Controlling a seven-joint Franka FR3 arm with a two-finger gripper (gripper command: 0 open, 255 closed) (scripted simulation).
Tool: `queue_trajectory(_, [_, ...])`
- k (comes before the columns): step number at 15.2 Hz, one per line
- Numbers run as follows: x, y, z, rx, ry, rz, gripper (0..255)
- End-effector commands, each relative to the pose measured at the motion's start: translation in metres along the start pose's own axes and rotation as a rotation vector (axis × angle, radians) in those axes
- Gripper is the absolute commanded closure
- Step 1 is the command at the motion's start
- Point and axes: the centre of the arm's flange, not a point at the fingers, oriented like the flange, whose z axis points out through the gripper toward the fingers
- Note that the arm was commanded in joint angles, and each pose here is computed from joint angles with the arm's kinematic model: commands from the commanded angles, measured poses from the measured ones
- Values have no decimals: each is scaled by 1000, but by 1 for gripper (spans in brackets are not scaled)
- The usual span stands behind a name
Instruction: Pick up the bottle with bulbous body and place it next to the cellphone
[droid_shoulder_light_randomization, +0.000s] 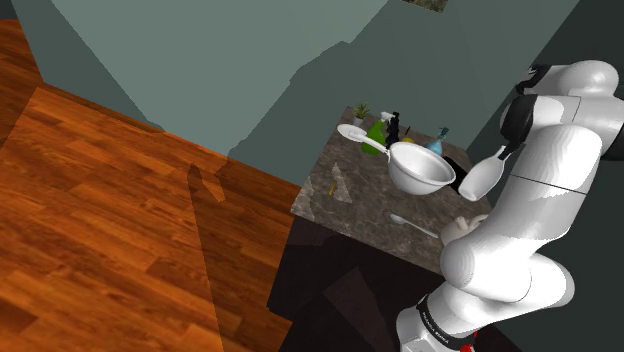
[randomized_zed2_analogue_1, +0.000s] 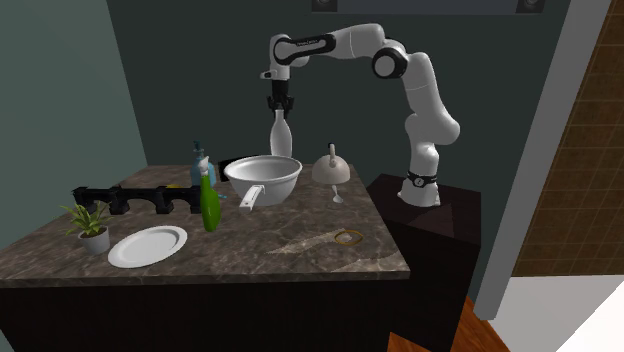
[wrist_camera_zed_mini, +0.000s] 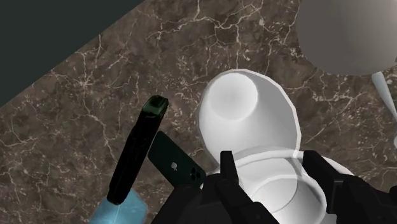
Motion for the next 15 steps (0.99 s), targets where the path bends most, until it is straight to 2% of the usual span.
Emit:
queue_trajectory(1, [-1,0,10,-1,0,0,255])
queue_trajectory(13, [-4,0,75,-1,0,0,255])
queue_trajectory(15, [-4,0,75,-1,0,0,255])
